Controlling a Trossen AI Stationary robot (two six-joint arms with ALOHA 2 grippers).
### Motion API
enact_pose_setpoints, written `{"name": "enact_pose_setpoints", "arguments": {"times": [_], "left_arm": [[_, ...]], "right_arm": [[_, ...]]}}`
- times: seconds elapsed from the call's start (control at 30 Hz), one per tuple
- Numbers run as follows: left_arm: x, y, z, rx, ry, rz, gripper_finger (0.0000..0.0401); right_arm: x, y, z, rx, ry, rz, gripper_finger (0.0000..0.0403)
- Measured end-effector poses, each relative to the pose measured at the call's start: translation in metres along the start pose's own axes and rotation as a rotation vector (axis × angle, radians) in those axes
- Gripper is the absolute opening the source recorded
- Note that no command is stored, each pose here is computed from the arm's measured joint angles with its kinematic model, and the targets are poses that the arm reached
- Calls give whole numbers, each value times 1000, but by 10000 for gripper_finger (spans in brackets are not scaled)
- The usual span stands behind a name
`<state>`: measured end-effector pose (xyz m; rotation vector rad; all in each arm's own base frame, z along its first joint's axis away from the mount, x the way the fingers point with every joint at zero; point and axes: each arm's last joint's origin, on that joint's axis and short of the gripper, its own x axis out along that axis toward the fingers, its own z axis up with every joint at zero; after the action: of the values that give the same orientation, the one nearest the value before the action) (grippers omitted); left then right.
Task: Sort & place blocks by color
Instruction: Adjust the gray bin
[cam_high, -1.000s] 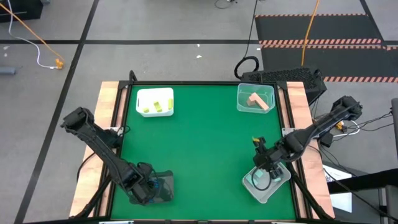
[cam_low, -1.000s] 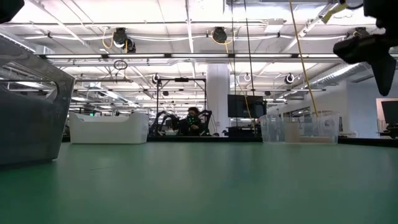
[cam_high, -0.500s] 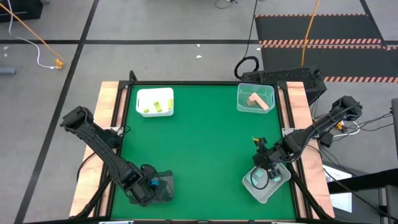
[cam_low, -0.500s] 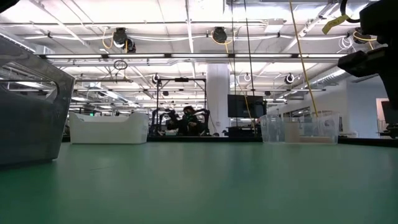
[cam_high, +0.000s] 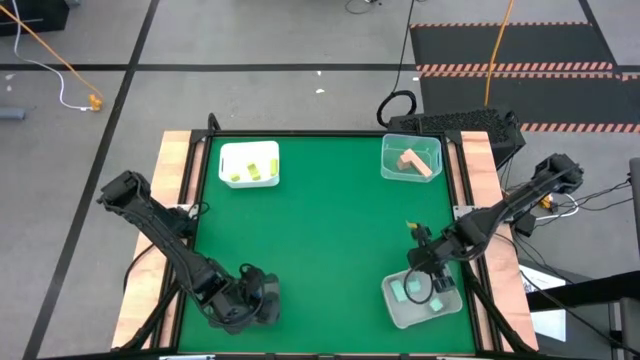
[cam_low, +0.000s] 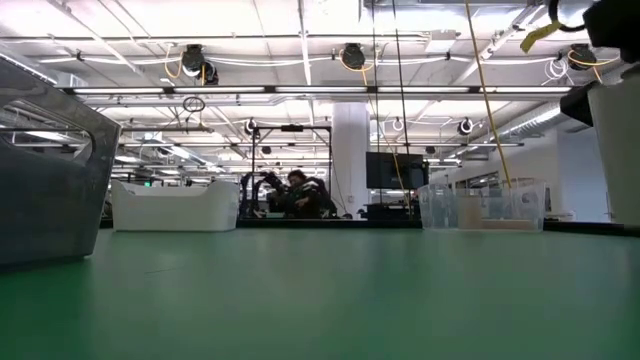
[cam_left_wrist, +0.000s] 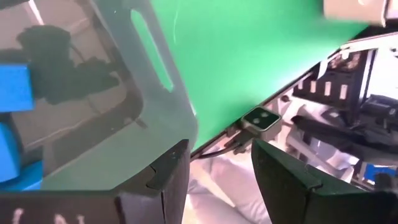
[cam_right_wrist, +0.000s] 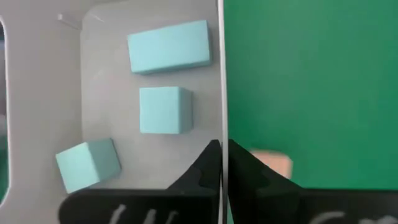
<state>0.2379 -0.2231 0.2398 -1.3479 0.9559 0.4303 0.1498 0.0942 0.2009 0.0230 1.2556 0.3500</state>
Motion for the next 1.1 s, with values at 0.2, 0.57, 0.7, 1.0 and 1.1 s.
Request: {"name": "enact_pose_setpoints", "arguments": {"times": [0.2, 0.57, 0.7, 1.0, 1.1], "left_arm": [[0, -1, 0, 4, -12, -16, 173], [0, -1, 1, 21, -44, -26, 173], [0, -1, 1, 26, -47, -27, 173], [0, 0, 2, 64, -68, -19, 173], [0, 0, 2, 69, -71, -13, 173]], "right_arm": [[-6, 10, 11, 119, -121, 107, 1], [-4, 31, 3, 352, -121, 103, 0], [-3, 40, -3, 416, -121, 91, 0], [11, 55, -10, 414, -57, 56, 0], [18, 56, -10, 409, -30, 28, 0]]}}
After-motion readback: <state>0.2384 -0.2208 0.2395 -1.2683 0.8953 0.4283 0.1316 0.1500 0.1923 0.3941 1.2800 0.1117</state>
